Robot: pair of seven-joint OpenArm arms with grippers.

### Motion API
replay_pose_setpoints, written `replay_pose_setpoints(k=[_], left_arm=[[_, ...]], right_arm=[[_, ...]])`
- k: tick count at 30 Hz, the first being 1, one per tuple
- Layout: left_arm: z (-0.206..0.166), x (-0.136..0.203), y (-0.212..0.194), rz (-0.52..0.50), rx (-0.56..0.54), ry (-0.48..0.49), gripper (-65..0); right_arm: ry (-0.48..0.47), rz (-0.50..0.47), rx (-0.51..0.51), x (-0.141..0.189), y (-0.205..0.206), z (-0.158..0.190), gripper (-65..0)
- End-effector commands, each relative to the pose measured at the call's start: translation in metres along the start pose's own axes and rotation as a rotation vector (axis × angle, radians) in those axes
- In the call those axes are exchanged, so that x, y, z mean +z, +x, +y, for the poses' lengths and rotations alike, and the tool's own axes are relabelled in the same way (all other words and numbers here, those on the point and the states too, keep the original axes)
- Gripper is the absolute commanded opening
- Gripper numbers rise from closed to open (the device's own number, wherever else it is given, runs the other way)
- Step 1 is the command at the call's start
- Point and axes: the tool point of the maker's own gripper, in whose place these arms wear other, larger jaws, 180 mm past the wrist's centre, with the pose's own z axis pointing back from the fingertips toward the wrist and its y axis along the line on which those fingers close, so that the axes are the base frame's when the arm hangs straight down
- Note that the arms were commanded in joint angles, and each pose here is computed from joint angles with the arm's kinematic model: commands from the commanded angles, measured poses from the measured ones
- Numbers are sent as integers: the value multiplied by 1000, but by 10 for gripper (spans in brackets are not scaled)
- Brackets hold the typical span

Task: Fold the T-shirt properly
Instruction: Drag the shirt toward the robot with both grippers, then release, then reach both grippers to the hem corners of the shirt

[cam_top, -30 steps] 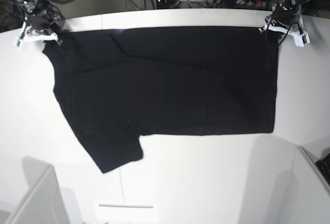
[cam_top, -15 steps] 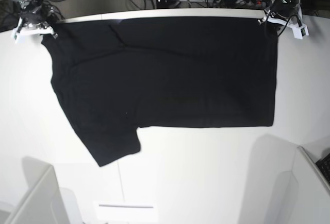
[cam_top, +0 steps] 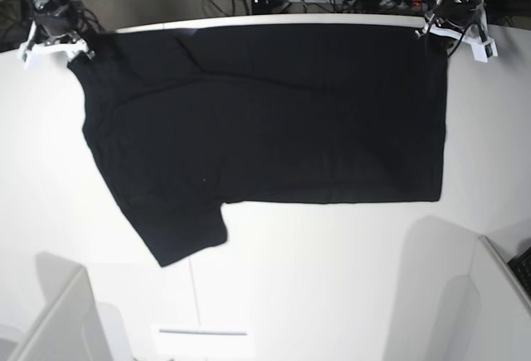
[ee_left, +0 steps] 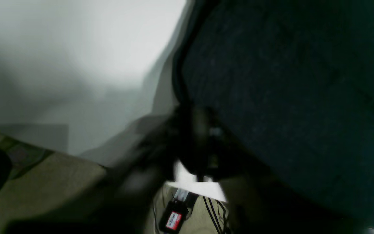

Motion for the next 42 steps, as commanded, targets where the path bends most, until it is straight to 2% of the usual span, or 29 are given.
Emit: replay_pose_setpoints(k=[1, 3, 5, 7, 8, 12, 16, 20, 25, 27, 29, 32, 34, 35, 38, 42], left_arm=[[-4, 5, 11, -36, -18, -14, -423], [-8, 7, 16, -51, -27, -23, -285], [-13, 9, 22, -67, -38, -33, -183], [-17, 12, 27, -82, -46, -38, -104], [-14, 14, 30, -92, -46, -30, -86], [11, 24, 48, -164, 6, 40, -71], [25, 38, 79, -280, 49, 87, -71], [24, 45, 104, -352, 46, 88, -71], [17, 43, 112, -372, 43, 71, -74], [15, 42, 115, -382, 48, 65, -117], [14, 42, 117, -386, 48, 61, -227], [11, 41, 121, -397, 50, 53, -461], [11, 40, 122, -398, 53, 52, -597], [11, 40, 123, -401, 54, 52, -650], [13, 41, 122, -402, 59, 58, -650], [14, 41, 121, -398, 57, 61, -650]], right_arm=[[6, -45, 12, 5, 13, 1, -311], [5, -46, 11, 5, 13, 1, -311], [-14, -62, -5, 8, 18, -8, -311], [-26, -80, -16, 10, 23, -13, -311], [-30, -92, -18, 12, 26, -14, -311], [-24, -146, -7, 18, 44, -9, -308], [20, -194, 7, 13, 68, 10, -305], [112, -215, 75, 2, 88, 52, -306], [249, -227, 180, -13, 113, 119, -308], [287, -221, 202, -26, 126, 143, -308], [276, -213, 250, -42, 141, 161, -306], [229, -219, 353, -63, 168, 190, -302], [210, -234, 398, -72, 184, 208, -294], [200, -242, 415, -78, 192, 216, -270], [193, -233, 470, -101, 202, 241, -189], [187, -190, 538, -132, 205, 258, -182]])
